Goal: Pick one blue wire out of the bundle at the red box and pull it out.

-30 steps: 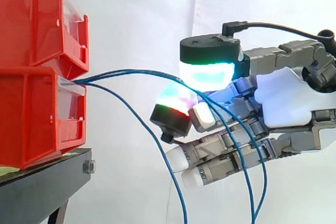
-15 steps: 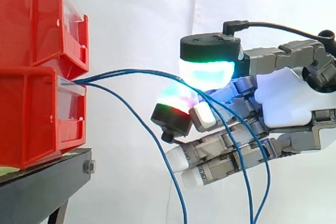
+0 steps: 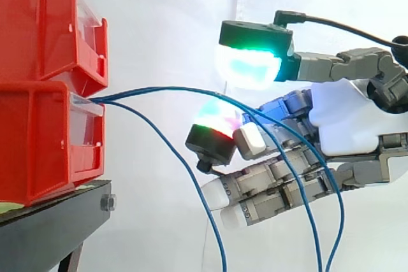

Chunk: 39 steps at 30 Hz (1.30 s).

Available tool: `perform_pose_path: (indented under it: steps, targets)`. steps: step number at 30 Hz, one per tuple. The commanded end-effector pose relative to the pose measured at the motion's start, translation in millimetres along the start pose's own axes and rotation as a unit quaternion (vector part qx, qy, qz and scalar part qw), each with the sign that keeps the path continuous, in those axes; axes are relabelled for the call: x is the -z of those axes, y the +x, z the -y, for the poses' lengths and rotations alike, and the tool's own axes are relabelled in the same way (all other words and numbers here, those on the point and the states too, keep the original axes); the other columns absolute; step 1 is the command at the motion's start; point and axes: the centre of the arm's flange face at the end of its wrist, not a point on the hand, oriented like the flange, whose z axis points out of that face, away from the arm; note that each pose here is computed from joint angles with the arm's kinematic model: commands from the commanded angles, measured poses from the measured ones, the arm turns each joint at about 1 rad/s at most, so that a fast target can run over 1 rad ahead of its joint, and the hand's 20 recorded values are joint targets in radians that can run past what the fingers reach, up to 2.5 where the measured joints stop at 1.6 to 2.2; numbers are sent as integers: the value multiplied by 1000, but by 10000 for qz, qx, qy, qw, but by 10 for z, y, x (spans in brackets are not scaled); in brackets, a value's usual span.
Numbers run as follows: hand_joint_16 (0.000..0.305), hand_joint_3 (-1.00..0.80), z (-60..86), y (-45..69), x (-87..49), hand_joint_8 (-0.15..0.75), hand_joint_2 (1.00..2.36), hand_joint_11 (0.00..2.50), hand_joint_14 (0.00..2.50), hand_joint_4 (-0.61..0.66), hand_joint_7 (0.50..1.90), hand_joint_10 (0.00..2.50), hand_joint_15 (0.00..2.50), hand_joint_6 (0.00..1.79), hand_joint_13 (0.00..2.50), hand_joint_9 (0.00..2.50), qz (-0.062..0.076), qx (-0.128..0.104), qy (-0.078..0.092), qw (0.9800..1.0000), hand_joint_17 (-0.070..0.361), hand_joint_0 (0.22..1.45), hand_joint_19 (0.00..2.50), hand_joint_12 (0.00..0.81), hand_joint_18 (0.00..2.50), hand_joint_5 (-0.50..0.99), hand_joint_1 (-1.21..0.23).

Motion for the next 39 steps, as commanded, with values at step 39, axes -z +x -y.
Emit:
perform_pose_path:
  steps: [39]
  targets:
    - [62,-152,0,3,0,272,1019,628,12,417,1477,25,279,502,544,997,-9,0,1,10000,139,608,413,391,423,-47,-731]
